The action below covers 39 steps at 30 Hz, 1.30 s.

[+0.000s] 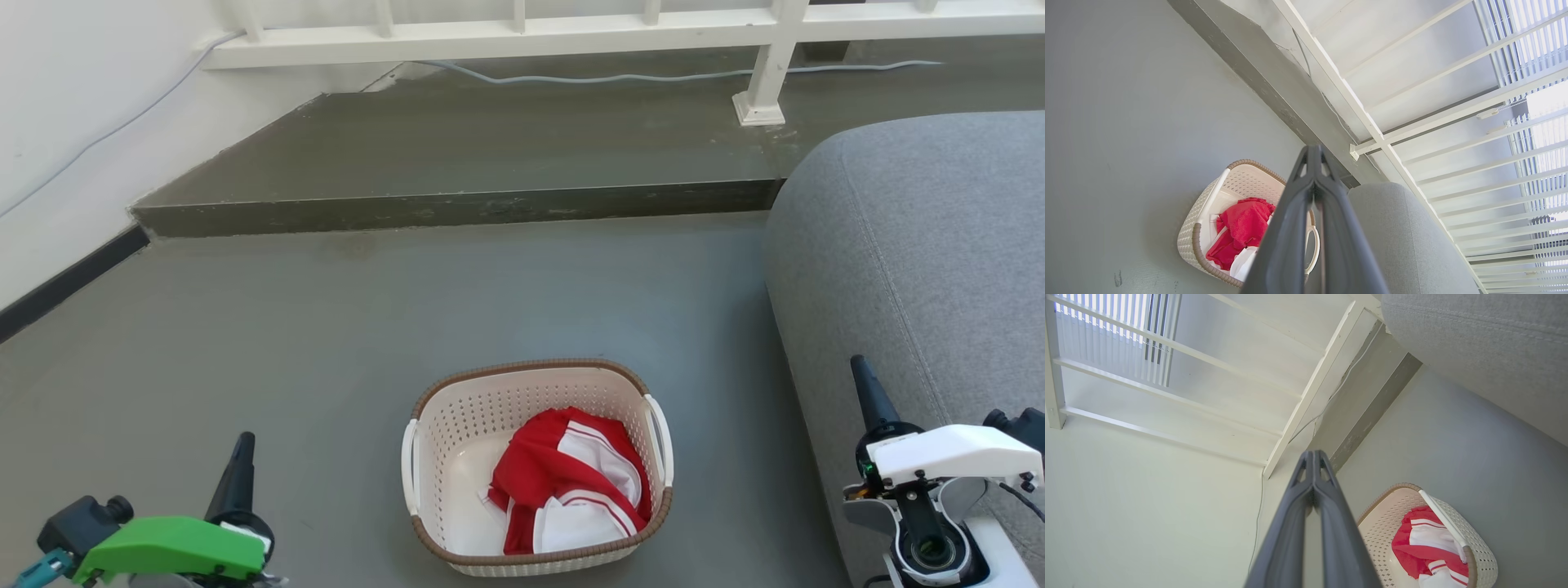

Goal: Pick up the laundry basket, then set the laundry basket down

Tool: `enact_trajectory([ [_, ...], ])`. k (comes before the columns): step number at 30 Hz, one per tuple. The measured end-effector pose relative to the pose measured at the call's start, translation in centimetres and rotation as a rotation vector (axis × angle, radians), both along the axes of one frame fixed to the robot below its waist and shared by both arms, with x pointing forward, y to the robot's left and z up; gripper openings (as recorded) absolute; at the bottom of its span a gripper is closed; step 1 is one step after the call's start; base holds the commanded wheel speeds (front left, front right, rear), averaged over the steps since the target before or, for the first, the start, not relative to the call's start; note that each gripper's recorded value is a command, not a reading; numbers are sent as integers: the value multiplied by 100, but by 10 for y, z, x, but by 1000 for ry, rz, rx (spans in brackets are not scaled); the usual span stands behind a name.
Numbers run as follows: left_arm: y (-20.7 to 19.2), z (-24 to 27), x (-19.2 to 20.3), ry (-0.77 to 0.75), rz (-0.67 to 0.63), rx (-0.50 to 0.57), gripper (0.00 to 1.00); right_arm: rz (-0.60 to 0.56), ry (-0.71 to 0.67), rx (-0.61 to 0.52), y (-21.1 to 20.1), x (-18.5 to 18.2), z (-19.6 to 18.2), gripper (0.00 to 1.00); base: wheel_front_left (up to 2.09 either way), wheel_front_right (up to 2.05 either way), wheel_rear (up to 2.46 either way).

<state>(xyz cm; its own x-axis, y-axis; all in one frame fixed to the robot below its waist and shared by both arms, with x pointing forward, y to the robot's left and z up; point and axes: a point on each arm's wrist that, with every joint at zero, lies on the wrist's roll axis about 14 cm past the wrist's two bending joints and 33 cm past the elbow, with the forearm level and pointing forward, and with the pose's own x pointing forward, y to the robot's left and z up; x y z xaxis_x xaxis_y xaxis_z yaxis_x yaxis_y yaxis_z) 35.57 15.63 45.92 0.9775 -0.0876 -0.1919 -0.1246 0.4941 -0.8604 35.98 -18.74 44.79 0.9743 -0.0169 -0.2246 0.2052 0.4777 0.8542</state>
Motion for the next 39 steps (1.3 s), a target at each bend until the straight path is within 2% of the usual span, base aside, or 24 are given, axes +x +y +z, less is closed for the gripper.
enact_trajectory([
  [25,19,11,10,-26,96,-353,0,-68,-82,343,-12,9,19,0,0,0,0],
  [39,29,18,14,-57,136,-502,0,-93,-145,497,-18,14,32,0,0,0,0],
])
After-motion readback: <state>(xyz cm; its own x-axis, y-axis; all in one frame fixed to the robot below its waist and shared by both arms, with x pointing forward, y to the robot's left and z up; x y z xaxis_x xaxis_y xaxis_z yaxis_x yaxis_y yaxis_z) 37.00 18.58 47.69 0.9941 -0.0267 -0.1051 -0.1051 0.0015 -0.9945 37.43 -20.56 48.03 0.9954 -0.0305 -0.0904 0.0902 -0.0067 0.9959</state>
